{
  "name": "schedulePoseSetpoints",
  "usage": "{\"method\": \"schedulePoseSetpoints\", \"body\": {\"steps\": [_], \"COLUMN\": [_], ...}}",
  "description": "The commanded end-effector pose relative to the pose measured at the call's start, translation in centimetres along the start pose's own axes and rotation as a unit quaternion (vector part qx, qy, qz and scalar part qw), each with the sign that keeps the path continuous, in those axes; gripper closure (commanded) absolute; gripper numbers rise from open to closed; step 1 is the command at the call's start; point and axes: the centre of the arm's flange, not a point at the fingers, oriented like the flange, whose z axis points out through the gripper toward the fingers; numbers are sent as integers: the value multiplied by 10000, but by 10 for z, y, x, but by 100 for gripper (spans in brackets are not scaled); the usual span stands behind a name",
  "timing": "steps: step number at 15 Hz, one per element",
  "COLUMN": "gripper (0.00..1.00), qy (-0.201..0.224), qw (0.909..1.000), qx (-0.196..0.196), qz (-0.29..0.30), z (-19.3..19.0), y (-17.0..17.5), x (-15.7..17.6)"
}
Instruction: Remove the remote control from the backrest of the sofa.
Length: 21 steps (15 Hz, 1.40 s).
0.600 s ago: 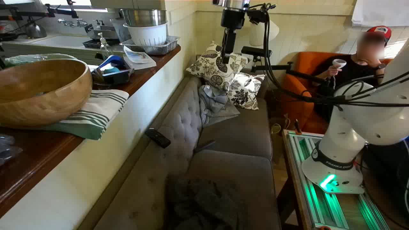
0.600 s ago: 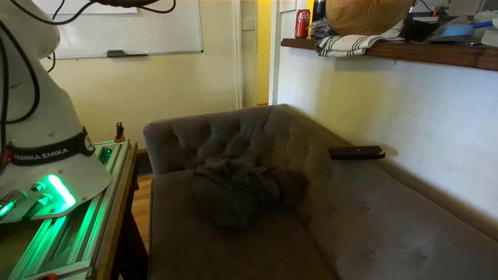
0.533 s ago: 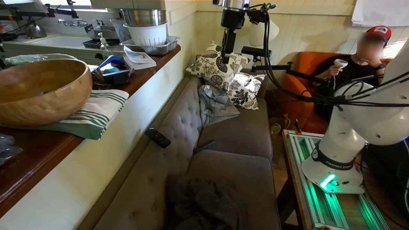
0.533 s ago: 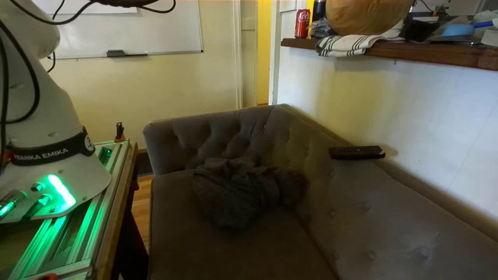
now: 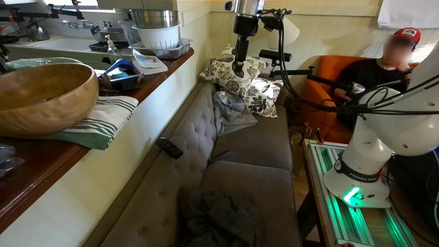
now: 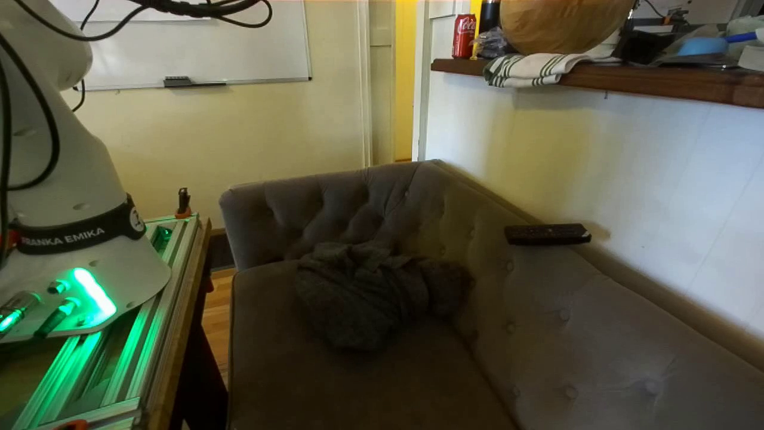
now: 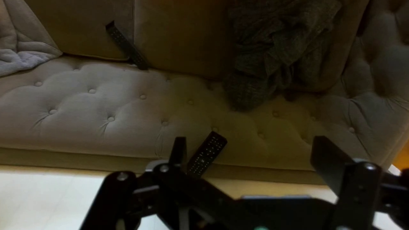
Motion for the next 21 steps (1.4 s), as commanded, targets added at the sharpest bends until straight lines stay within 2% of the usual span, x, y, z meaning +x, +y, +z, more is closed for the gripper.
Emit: {"method": "schedulePoseSetpoints", "body": {"steps": [1,5,7,8,10,16,21], "gripper": [0,0,0,0,0,0,0], "qy": [168,452,416,447,369,429,175], "qw": [9996,9947,9915,9950,9951,9946,9920], "qx": [26,-716,-992,-706,-729,-746,-754], "qz": [213,590,727,545,558,573,998], "z": [45,95,114,100,112,105,159], "y": [16,29,33,34,34,36,26], "x": [19,38,47,40,44,43,115]}}
